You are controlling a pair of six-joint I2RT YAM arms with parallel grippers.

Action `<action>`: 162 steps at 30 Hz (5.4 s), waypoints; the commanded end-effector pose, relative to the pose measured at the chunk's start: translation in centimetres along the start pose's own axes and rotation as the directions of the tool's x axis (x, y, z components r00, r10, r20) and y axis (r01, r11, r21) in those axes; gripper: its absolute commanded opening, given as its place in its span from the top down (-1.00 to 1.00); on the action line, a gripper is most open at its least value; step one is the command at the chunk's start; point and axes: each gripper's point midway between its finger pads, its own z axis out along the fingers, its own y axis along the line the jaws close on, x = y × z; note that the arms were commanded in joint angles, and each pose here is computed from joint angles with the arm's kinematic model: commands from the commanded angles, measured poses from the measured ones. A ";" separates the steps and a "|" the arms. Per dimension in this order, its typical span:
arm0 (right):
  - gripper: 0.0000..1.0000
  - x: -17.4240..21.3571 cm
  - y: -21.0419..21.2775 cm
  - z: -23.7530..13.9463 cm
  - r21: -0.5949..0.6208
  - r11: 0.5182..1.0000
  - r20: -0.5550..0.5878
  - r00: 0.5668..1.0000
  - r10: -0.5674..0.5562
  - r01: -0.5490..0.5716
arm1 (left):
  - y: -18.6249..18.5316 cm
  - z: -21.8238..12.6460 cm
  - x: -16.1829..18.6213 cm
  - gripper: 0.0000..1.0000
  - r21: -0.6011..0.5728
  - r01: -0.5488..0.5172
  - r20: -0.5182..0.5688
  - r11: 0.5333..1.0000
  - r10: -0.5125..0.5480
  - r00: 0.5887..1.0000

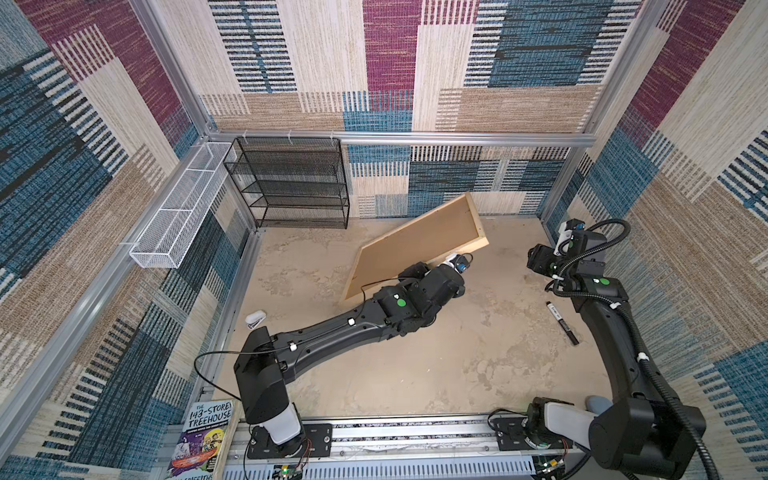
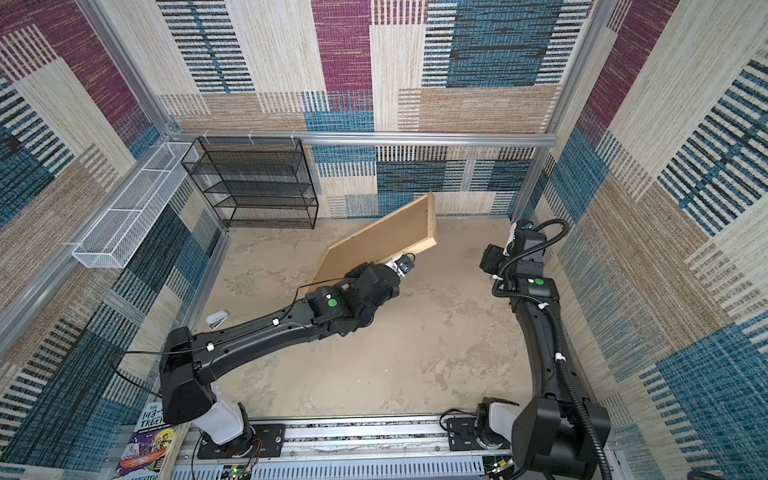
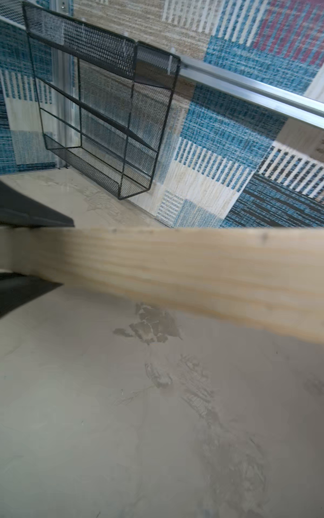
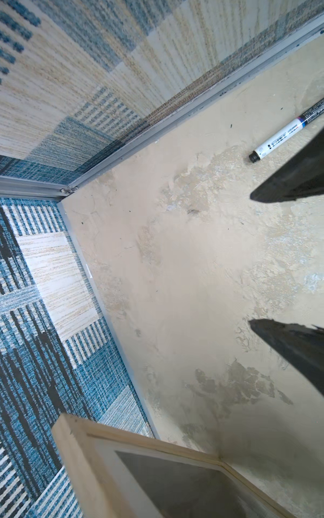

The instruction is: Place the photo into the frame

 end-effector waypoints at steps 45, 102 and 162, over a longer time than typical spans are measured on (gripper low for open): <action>-0.35 2.3 2.4 2.4 -0.164 0.986 -0.096 0.995 -0.011 -0.005 | 12.8 -0.6 -4.0 1.00 0.425 0.741 -0.239 0.520 -0.726 0.645; -0.68 19.1 7.9 11.1 -0.406 0.878 -0.481 0.876 0.033 -0.256 | 0.8 12.3 16.7 0.53 0.278 0.944 -0.279 0.179 -0.925 0.258; -0.64 17.1 13.2 14.5 -0.516 0.816 -0.484 0.875 -0.027 -0.260 | -6.4 14.5 23.4 0.20 0.311 0.949 -0.419 -0.052 -0.904 0.087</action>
